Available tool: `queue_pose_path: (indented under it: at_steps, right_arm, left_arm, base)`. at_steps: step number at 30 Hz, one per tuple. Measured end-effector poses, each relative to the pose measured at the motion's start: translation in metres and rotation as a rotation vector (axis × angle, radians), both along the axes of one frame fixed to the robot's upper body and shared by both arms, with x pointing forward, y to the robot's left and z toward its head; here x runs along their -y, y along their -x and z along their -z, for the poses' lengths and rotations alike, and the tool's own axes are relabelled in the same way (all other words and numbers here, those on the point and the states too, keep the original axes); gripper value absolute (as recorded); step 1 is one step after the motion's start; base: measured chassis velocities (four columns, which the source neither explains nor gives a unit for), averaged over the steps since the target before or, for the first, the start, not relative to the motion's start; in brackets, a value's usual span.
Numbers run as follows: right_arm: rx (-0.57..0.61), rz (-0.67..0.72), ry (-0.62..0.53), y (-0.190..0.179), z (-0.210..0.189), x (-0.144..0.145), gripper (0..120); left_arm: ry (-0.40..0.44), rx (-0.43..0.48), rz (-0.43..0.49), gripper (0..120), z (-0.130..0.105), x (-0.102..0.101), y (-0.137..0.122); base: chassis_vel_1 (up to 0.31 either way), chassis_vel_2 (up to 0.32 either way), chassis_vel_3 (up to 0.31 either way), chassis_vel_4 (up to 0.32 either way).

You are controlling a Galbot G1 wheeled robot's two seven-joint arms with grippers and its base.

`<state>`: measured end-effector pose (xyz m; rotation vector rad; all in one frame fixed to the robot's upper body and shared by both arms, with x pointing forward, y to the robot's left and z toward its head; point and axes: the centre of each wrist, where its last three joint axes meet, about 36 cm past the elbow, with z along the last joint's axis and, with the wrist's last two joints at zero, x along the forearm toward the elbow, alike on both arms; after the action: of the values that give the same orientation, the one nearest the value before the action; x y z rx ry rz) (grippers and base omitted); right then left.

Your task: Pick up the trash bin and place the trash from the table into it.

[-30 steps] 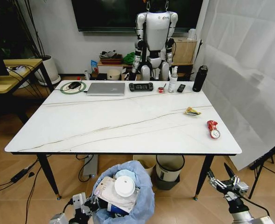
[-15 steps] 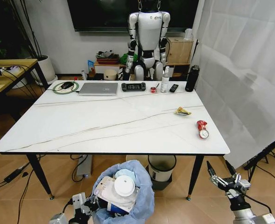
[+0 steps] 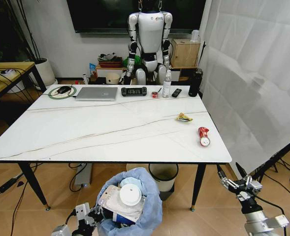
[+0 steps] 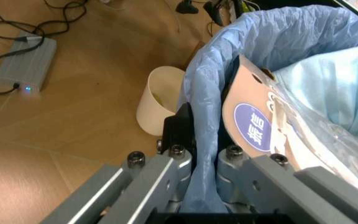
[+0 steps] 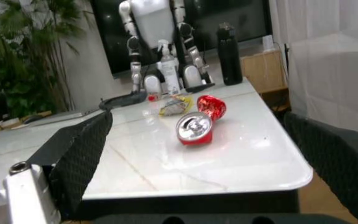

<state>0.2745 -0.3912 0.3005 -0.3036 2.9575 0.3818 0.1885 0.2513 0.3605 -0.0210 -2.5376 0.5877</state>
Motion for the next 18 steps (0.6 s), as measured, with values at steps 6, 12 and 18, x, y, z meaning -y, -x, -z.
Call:
queue_pose_path:
  at_steps: [6,12,18]
  right_arm:
    - [-0.05,-0.062,0.021,-0.052,-0.043,0.021,100]
    - [-0.151,-0.091,0.059,-0.089,-0.065,0.021,100]
    - [-0.242,-0.096,0.076,-0.121,-0.075,0.014,100]
  left_arm:
    - [-0.015,0.005,-0.031,0,-0.005,-0.002,0.004]
    - [-0.031,0.02,-0.06,0,-0.013,-0.006,0.006]
    - [-0.052,0.028,-0.088,0,-0.018,-0.01,0.01]
  base:
    - [0.0,0.0,0.0,0.0]
    - [0.0,0.0,0.0,0.0]
    - [0.0,0.0,0.0,0.0]
